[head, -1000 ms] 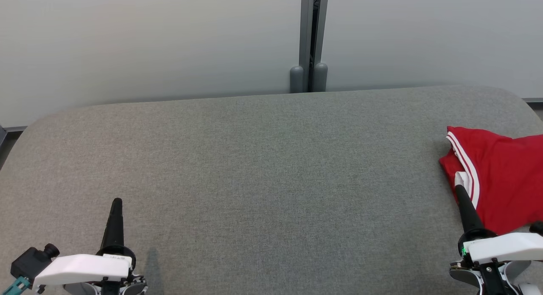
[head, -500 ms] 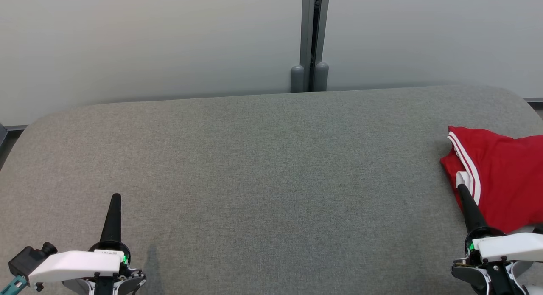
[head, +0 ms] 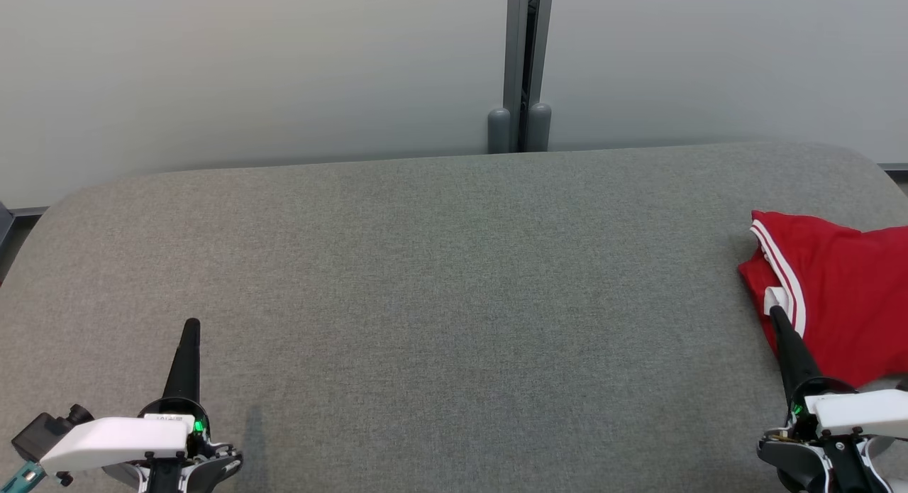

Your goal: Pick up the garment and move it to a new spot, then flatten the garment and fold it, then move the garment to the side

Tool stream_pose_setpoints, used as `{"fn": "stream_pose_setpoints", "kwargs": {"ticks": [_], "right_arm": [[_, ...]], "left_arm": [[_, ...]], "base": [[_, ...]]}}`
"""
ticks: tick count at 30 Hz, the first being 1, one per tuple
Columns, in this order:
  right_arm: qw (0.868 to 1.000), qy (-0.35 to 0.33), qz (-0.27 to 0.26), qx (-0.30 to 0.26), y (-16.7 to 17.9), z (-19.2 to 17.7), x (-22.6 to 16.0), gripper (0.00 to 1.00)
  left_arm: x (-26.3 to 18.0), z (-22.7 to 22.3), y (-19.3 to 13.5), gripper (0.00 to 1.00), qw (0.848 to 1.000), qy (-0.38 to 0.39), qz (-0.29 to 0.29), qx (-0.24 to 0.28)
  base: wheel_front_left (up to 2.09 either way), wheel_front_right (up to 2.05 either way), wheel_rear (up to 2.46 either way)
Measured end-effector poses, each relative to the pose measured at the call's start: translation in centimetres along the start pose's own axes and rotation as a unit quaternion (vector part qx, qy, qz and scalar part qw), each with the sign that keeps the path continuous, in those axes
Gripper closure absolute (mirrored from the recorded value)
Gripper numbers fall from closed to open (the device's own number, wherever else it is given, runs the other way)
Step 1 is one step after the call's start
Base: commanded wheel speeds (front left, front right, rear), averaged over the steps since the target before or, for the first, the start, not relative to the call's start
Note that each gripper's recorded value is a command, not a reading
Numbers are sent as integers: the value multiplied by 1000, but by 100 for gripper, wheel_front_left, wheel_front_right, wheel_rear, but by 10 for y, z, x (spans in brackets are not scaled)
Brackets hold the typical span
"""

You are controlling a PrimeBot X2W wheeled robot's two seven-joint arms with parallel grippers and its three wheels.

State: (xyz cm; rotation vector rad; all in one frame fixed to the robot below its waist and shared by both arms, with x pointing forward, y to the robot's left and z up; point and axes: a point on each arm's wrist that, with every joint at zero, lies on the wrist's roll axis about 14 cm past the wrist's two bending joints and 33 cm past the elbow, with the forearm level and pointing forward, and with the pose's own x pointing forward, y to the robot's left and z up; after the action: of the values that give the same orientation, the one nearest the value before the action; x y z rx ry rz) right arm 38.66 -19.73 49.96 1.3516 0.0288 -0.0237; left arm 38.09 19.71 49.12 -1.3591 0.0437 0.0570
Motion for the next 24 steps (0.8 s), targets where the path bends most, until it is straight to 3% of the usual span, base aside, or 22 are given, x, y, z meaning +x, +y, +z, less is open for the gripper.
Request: {"fn": "stream_pose_setpoints", "kwargs": {"ticks": [24], "right_arm": [[996, -1, 10, 86, 4, 3, 1, 100]], "left_arm": [[4, 3, -8, 100, 996, 5, -18, -84]], "base": [[0, 0, 0]]}}
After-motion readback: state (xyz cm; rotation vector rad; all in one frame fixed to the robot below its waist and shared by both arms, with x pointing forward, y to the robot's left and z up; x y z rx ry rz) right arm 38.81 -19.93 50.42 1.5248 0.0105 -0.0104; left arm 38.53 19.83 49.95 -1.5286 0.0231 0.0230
